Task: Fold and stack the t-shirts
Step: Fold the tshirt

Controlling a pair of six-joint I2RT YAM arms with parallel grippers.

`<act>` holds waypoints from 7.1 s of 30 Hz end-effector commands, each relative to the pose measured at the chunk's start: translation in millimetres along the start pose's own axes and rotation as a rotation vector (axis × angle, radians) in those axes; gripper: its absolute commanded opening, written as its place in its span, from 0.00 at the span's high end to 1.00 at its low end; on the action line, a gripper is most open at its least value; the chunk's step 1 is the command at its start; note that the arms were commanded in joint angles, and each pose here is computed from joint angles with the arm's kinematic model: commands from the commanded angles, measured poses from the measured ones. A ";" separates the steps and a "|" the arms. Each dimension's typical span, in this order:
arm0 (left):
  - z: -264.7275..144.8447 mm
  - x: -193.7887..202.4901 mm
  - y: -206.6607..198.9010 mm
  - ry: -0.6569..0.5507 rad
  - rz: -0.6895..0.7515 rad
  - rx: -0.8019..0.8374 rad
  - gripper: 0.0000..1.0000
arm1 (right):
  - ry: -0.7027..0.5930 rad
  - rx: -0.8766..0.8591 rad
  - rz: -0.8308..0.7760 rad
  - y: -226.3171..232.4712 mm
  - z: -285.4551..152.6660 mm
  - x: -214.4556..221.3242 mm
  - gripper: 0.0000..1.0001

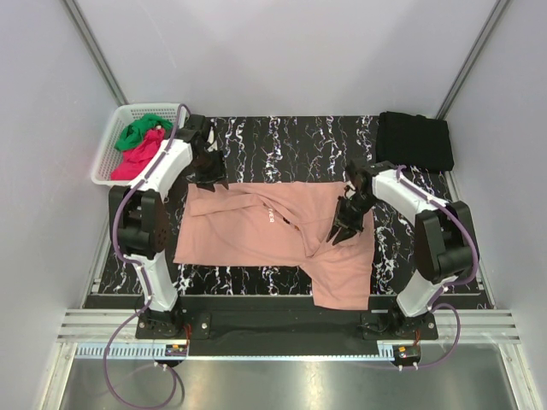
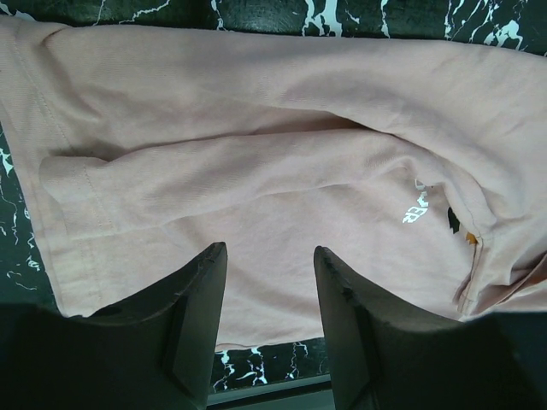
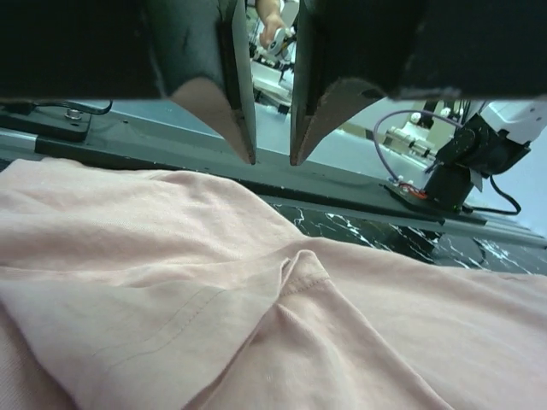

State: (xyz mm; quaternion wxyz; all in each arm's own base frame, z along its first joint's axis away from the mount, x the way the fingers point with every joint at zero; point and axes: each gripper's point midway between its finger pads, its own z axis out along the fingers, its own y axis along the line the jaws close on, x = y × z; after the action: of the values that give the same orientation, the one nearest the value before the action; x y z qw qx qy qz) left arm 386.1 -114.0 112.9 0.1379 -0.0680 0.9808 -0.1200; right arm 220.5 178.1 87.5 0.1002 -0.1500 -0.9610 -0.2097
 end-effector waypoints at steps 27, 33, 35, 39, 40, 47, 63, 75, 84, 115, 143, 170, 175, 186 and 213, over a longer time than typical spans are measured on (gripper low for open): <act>-5.3 -3.4 -4.6 -0.018 0.041 0.031 0.50 | -0.151 0.230 -0.099 11.2 8.9 -109.2 0.75; -6.8 -6.5 -8.1 -0.025 0.040 0.044 0.50 | -0.126 0.288 -0.083 -10.0 5.5 -88.2 0.75; -8.9 -6.2 -8.4 -0.029 0.041 0.046 0.50 | -0.102 0.301 -0.076 -17.0 9.4 -81.7 0.75; -10.0 -5.5 -8.0 -0.029 0.041 0.045 0.50 | -0.092 0.322 -0.070 -26.5 6.7 -70.4 0.75; -10.2 -5.5 -8.0 -0.031 0.042 0.045 0.50 | -0.091 0.331 -0.064 -28.5 5.6 -68.3 0.75; -12.2 -6.5 -8.4 -0.037 0.043 0.046 0.50 | -0.190 0.279 -0.097 -15.2 -22.1 -66.2 0.75; -5.2 -3.0 -5.5 -0.018 0.043 0.037 0.50 | -0.217 0.193 -0.060 -42.6 -8.1 -100.5 0.57; 0.6 -0.6 -0.5 -0.002 0.041 0.014 0.50 | -0.213 0.027 -0.089 -45.9 -4.5 -108.3 0.53; 3.0 -3.7 -0.4 -0.003 0.039 0.010 0.50 | -0.213 0.008 -0.093 -38.6 -26.6 -89.3 0.53; -2.4 10.0 3.7 0.005 0.027 0.004 0.50 | -0.134 -0.085 -0.123 -25.3 -3.2 -103.4 0.52; -2.0 6.1 -0.5 -0.005 0.020 0.022 0.50 | -0.104 -0.022 -0.098 -43.5 -4.8 -78.9 0.66; -6.1 -4.0 -7.2 -0.028 0.030 0.044 0.50 | -0.074 0.035 -0.024 -43.0 -26.2 -39.0 1.00; -12.7 -6.2 -9.8 -0.044 0.031 0.053 0.50 | -0.047 0.077 -0.012 -45.3 -28.5 -18.0 1.00; -24.8 -9.3 -12.8 -0.076 0.030 0.061 0.50 | -0.014 0.147 0.066 -56.2 -37.1 14.3 0.87; -16.3 -6.3 0.9 -0.063 -0.008 -0.007 0.47 | -0.033 0.133 0.015 -28.6 3.3 -79.9 0.85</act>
State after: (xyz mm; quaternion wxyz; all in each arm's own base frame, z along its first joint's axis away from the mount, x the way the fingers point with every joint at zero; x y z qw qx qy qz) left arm 378.6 -113.9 117.8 0.1409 -0.0657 0.9799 -0.1251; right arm 270.8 126.8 33.1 0.1264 -0.1649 -0.9707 -0.1208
